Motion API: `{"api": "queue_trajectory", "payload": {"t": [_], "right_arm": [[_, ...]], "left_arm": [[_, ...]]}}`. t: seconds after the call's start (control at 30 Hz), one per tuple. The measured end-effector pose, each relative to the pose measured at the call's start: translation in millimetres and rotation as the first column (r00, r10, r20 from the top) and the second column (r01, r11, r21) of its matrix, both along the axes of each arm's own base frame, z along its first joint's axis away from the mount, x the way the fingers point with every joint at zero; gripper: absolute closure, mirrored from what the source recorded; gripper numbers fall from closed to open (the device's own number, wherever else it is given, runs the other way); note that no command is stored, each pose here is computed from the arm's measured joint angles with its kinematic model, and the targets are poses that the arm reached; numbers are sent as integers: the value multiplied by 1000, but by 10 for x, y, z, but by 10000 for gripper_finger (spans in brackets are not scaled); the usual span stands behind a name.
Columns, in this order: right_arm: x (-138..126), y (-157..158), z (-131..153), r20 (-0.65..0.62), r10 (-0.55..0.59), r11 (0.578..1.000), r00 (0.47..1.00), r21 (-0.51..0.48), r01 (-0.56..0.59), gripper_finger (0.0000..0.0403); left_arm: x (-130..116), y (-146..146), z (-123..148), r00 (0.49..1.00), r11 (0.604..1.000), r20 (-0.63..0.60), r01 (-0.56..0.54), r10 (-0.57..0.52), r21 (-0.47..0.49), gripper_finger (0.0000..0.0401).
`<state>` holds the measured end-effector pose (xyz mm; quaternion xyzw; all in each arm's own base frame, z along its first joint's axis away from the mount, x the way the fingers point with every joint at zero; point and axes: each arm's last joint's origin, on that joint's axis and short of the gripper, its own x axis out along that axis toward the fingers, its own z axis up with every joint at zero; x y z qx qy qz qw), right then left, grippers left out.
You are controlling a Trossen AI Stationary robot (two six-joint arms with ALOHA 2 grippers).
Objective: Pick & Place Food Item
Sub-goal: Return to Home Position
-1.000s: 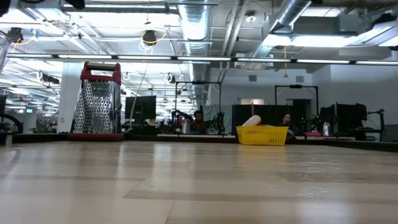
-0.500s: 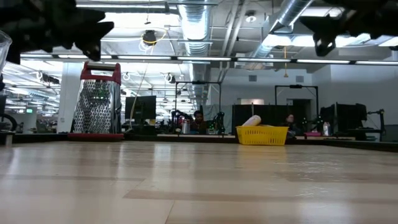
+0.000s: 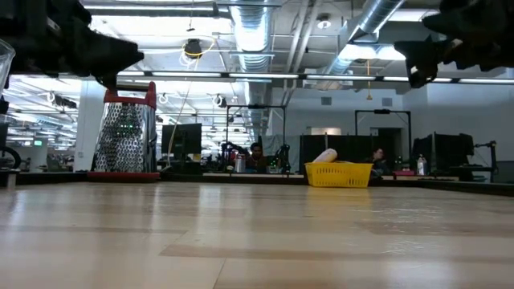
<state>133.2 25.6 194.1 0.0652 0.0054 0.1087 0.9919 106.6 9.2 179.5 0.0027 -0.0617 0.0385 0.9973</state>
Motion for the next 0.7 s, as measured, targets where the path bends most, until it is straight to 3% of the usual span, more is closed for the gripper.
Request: {"api": "queue_trajectory", "payload": {"t": [0.2,0.37,0.57,0.7], "right_arm": [[-3,-70,-107,-70,86,996,994,-12,-87,184],[-3,-153,-136,-89,105,993,990,-44,-110,184],[-53,-198,-60,-19,191,981,981,-40,-192,184],[-138,-202,-36,-5,177,983,984,-38,-177,184]], "left_arm": [[13,41,-115,986,983,-111,-135,121,-121,281],[43,44,-156,980,983,-156,-141,122,-118,281],[69,46,-196,972,982,-199,-146,122,-115,281],[80,47,-216,968,982,-219,-149,121,-114,281]]}}
